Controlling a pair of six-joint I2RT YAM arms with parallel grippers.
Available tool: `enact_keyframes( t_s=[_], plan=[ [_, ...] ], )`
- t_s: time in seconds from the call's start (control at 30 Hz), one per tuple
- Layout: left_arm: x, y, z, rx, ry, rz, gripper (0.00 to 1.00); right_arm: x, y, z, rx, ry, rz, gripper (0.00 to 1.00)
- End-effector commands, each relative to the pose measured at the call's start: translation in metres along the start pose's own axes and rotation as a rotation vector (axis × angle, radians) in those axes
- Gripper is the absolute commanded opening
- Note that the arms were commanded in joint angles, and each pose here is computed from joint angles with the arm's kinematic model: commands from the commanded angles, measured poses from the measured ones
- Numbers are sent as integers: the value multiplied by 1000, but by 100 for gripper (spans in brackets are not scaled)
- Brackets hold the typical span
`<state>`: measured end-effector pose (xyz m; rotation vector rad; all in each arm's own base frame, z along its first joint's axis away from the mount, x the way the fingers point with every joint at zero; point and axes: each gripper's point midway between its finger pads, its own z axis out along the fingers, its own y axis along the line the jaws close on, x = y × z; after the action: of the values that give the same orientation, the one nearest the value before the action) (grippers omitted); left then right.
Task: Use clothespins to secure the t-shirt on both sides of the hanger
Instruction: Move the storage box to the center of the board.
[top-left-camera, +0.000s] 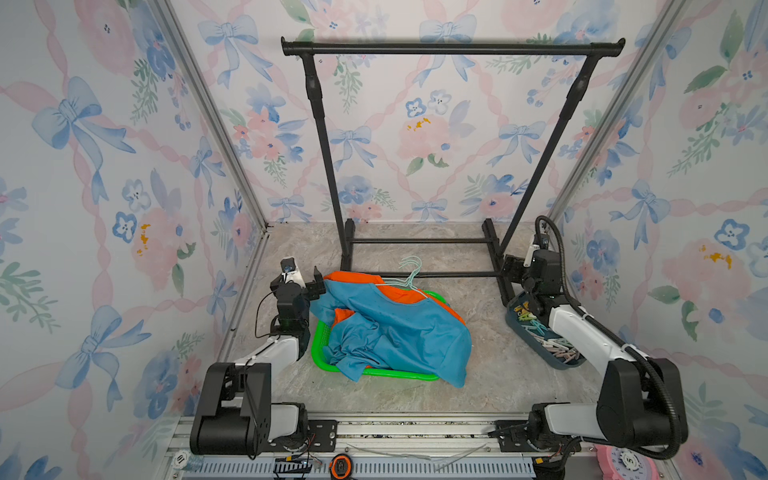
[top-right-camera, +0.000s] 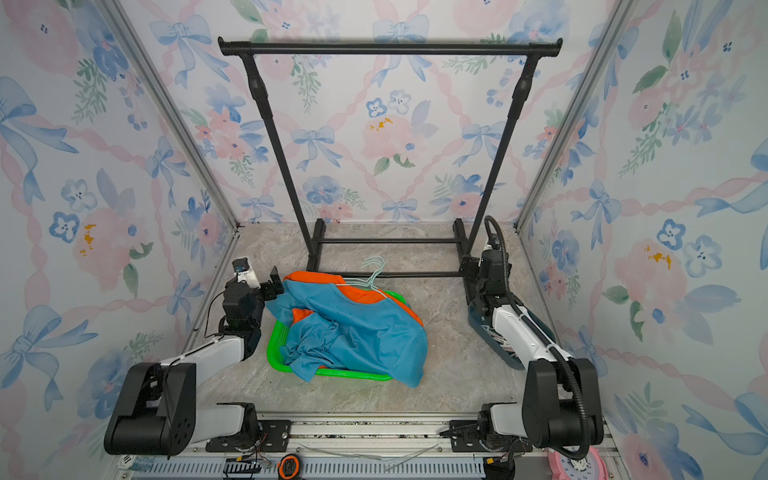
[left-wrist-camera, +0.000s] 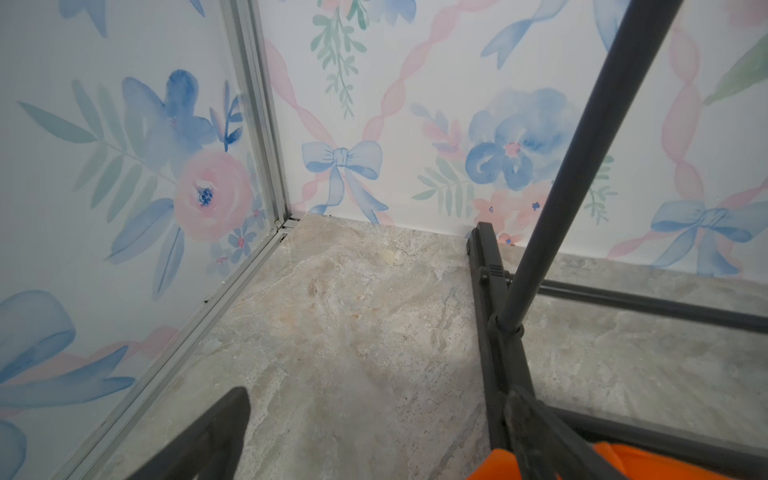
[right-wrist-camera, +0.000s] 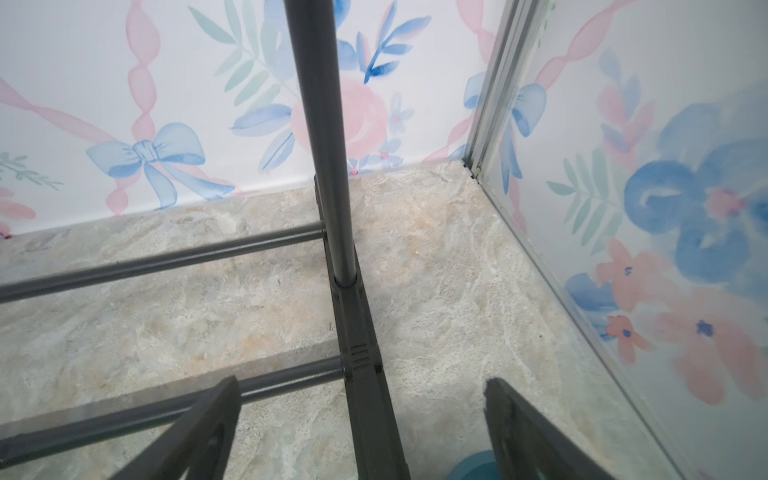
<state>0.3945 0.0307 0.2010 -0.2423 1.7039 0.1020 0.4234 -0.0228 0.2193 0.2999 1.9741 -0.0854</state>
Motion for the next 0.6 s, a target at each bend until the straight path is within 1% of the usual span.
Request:
enact_keyframes(
  t_s=[0.0, 0.07, 0.17, 0.23, 0.27, 0.3, 0.47, 0.57],
  plan=[
    [-12, -5, -7, -12, 95, -98, 96, 50, -27, -23, 93, 277, 101, 80],
    [-28, -14, -19, 7, 90, -155, 95, 54, -29, -33, 89, 301, 148, 72],
    [-46, -35, -46, 95, 75, -246, 94, 73, -38, -42, 108, 357, 230, 56],
    [-50, -52, -68, 160, 83, -262, 92, 92, -45, -44, 120, 396, 271, 36],
    [-52, -57, -77, 177, 84, -257, 92, 101, -47, -45, 120, 413, 285, 30],
    [-50, -60, -87, 187, 96, -248, 92, 111, -50, -45, 124, 432, 295, 26],
    [-36, -65, -126, 283, 142, -263, 92, 153, -56, -43, 159, 524, 292, 23],
    [-38, -56, -145, 297, 117, -248, 93, 176, -58, -40, 179, 579, 299, 22]
  ],
)
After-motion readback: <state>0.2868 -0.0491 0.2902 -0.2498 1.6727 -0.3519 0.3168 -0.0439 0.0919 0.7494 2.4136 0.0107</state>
